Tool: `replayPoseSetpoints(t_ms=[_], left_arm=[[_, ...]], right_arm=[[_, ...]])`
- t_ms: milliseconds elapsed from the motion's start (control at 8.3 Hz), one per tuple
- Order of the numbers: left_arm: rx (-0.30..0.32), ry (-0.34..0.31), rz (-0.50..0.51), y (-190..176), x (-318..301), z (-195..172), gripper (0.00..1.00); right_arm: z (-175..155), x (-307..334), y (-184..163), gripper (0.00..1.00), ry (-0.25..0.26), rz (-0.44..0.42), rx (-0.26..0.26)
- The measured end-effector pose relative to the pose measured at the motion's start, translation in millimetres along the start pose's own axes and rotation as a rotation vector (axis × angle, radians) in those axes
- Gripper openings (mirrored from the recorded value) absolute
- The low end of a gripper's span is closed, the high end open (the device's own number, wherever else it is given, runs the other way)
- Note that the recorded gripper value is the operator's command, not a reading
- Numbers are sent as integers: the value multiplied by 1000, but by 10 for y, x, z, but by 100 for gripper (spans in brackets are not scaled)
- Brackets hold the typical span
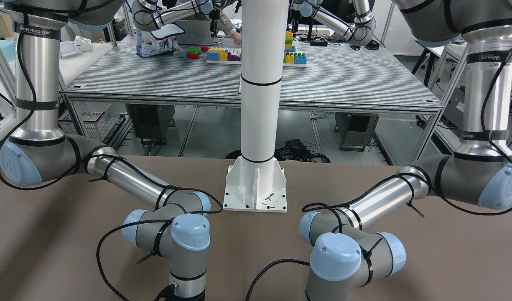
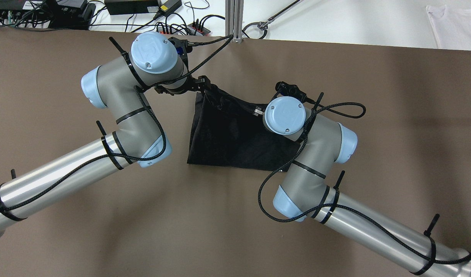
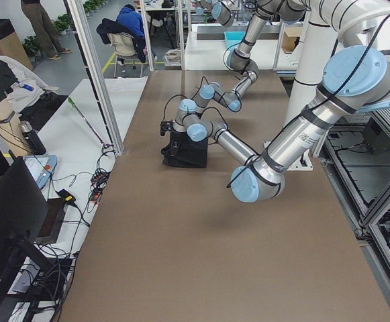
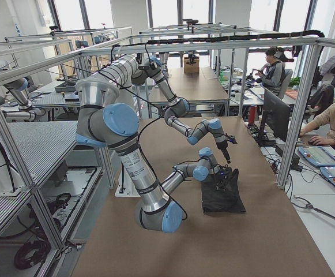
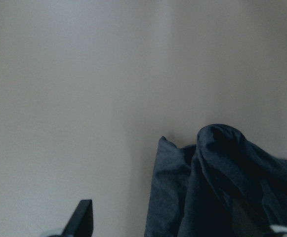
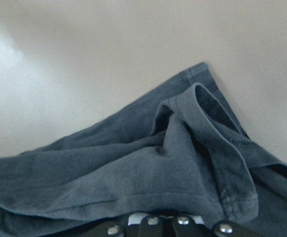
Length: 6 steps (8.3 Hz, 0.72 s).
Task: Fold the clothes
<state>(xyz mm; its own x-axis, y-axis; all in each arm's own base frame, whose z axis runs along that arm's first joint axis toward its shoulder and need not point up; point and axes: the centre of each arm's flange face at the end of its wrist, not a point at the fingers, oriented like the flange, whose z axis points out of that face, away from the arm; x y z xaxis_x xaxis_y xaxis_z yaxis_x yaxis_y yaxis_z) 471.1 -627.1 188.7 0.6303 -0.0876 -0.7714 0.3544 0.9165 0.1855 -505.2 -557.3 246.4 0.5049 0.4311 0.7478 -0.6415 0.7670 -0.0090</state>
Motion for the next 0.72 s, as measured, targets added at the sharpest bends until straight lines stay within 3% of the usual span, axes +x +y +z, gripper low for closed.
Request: replayPoseSetpoints(t_ms=[361,482,602,723], left_arm=[[7,8,2,35,-59,-57,100],[9,15,3,76,-128,-102,100],[10,21,5,118,-200,-141,100],[11,24,6,144,-247,-165,100]], right_arm=[[454,-138,-465,0,8,4,49],[575,-151,-625,6,7,-8,64],[624,-154,-791,60,7,-28,79],[630,-155,-897,80,7,-45,89]])
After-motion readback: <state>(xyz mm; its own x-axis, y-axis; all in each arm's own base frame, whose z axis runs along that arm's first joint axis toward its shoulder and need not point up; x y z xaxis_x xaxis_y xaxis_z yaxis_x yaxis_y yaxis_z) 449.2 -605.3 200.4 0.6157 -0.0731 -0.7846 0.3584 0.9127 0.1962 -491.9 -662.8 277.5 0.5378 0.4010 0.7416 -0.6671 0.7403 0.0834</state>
